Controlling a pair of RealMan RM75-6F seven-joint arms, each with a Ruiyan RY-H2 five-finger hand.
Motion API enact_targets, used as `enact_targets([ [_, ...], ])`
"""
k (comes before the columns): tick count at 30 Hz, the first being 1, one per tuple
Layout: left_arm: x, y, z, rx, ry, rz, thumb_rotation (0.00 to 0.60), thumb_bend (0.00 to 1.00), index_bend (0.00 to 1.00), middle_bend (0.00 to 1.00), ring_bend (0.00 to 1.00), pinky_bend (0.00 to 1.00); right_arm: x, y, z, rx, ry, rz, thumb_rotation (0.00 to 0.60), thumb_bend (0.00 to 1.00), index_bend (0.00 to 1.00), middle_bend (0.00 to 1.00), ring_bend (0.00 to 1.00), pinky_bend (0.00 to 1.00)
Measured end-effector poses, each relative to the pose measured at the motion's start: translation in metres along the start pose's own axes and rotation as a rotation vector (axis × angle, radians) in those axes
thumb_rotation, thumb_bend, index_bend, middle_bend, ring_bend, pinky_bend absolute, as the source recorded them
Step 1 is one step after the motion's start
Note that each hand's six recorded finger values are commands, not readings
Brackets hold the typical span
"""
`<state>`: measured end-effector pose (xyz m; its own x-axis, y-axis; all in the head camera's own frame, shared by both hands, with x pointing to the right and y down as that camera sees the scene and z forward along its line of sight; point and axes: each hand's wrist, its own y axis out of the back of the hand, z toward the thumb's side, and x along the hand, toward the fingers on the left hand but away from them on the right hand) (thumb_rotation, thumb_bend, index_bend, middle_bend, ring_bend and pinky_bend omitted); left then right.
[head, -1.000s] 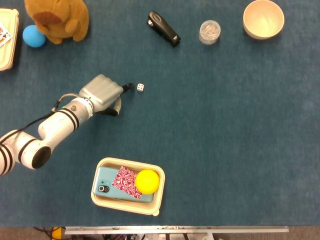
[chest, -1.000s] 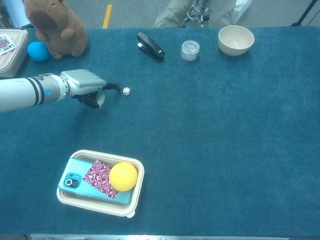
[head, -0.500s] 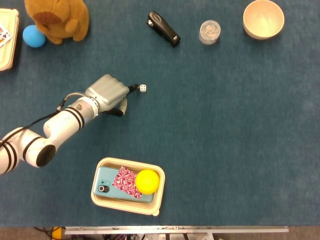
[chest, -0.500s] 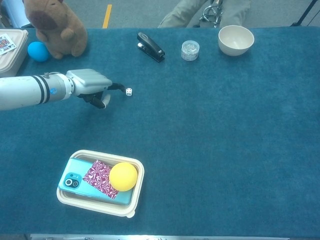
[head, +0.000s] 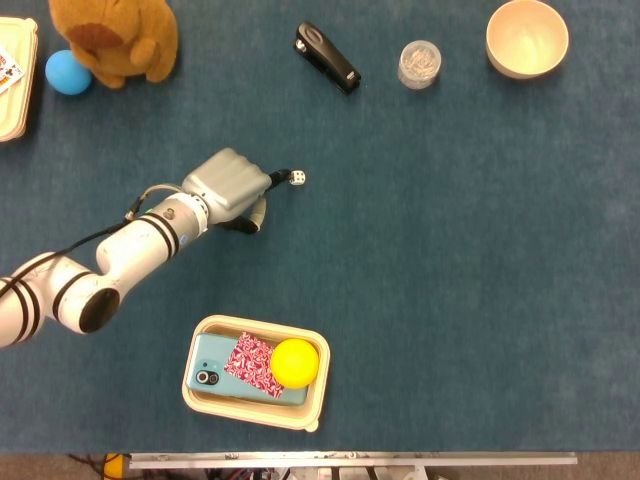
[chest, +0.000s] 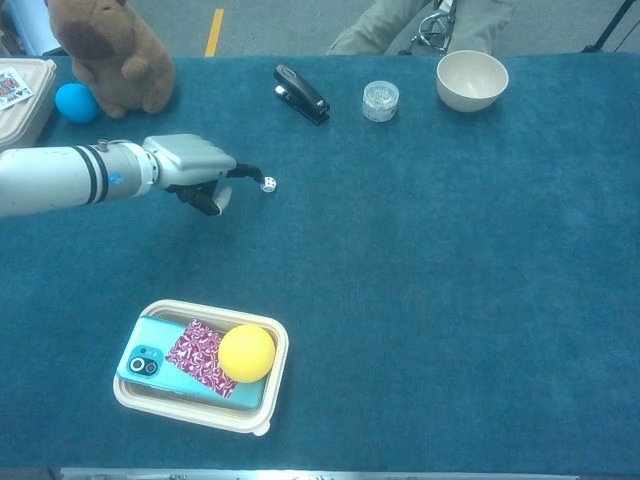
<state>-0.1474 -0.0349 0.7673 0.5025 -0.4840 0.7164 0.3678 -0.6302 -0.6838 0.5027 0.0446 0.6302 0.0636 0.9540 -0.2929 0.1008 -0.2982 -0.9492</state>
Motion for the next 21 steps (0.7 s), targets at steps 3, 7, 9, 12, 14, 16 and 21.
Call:
enact_targets([
  [3,0.0,0.002,0.003,0.002,-0.005,0.0,0.304,0.77,0.09,1.0,1.0,1.0,0.001,0.001,-0.002,-0.005,-0.003,-0.002,0.6,0.28,0.22,0.24,0.18,0.34],
  [7,0.001,0.004,0.007,0.008,-0.012,0.001,0.31,0.77,0.09,1.0,1.0,1.0,0.003,0.002,-0.004,-0.007,-0.008,-0.006,0.6,0.28,0.22,0.24,0.18,0.34],
  [9,0.002,0.006,0.008,0.01,-0.014,0.004,0.314,0.77,0.09,1.0,1.0,1.0,0.003,0.003,-0.005,-0.008,-0.01,-0.01,0.6,0.28,0.22,0.24,0.18,0.34],
  [12,0.001,0.008,0.009,0.02,-0.011,0.01,0.319,0.77,0.09,1.0,1.0,1.0,0.004,0.004,-0.006,-0.01,-0.012,-0.015,0.6,0.28,0.22,0.24,0.18,0.34],
  [14,0.001,0.008,0.008,0.021,-0.008,0.01,0.323,0.77,0.09,1.0,1.0,1.0,0.004,0.005,-0.006,-0.011,-0.012,-0.017,0.6,0.28,0.22,0.24,0.18,0.34],
  [16,-0.001,0.009,0.007,0.025,-0.004,0.011,0.324,0.77,0.09,1.0,1.0,1.0,0.005,0.005,-0.007,-0.012,-0.014,-0.018,0.6,0.28,0.22,0.24,0.18,0.34],
  [21,-0.001,0.013,0.007,0.029,0.004,0.039,0.304,0.77,0.09,1.0,1.0,1.0,0.006,0.004,-0.008,-0.016,-0.017,-0.018,0.6,0.28,0.22,0.24,0.18,0.34],
])
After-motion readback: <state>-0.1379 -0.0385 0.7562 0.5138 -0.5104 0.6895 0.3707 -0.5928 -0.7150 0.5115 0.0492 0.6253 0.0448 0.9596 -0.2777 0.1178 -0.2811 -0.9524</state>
